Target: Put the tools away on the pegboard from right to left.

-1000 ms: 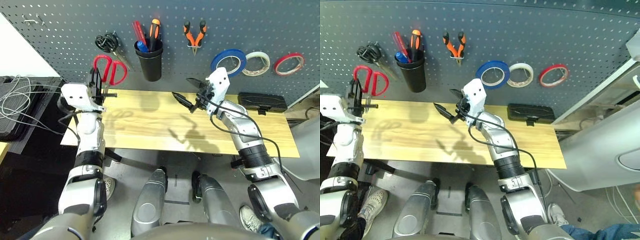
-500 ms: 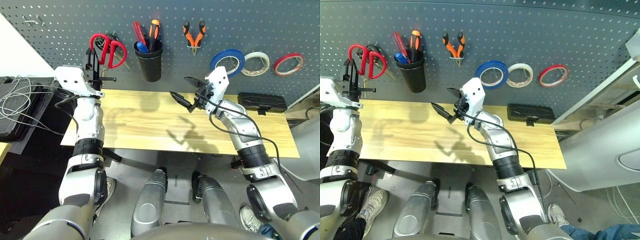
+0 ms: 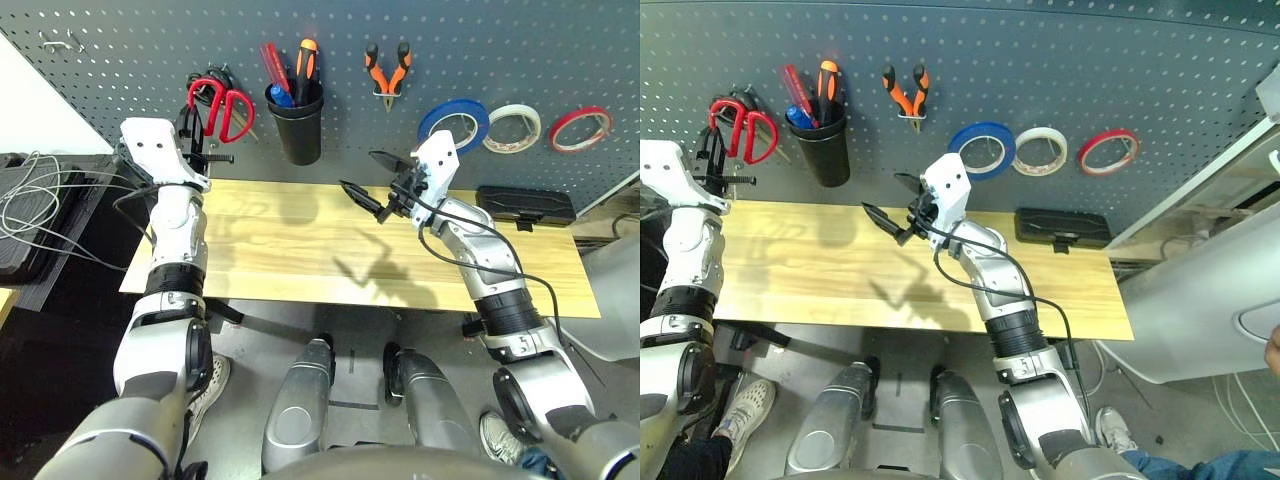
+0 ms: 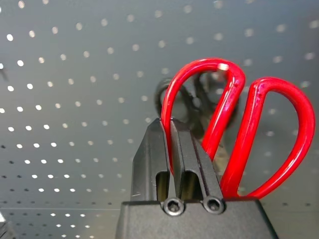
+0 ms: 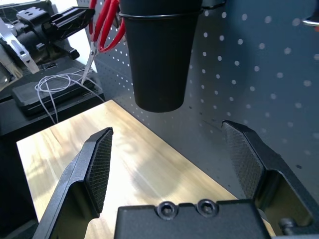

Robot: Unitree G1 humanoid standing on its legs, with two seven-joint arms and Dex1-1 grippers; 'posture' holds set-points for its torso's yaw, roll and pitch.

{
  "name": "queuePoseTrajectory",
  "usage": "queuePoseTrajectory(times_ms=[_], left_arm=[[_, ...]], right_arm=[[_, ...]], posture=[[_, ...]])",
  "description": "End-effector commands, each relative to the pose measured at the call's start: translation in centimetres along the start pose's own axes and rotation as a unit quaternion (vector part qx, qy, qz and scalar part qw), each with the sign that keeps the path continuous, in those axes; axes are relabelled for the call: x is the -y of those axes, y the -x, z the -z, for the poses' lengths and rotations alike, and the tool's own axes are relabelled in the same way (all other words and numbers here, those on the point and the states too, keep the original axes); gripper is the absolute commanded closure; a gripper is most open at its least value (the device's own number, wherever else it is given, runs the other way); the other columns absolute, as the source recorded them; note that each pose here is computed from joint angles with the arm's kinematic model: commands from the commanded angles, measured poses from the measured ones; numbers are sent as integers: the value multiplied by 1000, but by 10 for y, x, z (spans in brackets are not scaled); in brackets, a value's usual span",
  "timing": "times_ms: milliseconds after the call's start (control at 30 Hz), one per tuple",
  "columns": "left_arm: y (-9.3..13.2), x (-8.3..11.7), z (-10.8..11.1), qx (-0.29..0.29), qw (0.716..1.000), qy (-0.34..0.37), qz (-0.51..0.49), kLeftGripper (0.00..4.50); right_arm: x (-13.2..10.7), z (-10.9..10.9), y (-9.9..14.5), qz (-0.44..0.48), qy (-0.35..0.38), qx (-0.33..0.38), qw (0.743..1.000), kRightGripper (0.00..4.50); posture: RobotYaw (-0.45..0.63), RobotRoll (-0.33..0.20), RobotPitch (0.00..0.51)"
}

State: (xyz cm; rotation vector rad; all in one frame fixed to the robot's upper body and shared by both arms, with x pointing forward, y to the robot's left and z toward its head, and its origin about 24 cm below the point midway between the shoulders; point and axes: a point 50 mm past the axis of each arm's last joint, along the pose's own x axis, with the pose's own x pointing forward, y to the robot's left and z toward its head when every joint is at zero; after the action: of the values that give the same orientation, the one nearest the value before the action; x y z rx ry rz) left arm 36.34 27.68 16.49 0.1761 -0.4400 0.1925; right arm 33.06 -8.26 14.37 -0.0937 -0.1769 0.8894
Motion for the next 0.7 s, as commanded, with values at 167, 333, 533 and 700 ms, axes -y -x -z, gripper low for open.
queuePoseTrajectory(times_ms=[167, 333, 533, 700], left_arm=[[12, 5, 18, -44, 998, -29, 31, 2362], [32, 11, 37, -85, 993, -34, 68, 749], [59, 17, 59, -147, 984, -30, 95, 33], [84, 31, 79, -204, 973, -14, 112, 33]], right_arm=[[17, 5, 5, 95, -17, 11, 995, 0], [35, 23, 15, 178, -46, -8, 983, 0], [41, 46, 24, 216, -74, -49, 972, 0], [47, 78, 41, 286, -131, -90, 945, 0]], posture=[[87, 0, 204], [96, 0, 209], [103, 0, 207], [107, 0, 196]])
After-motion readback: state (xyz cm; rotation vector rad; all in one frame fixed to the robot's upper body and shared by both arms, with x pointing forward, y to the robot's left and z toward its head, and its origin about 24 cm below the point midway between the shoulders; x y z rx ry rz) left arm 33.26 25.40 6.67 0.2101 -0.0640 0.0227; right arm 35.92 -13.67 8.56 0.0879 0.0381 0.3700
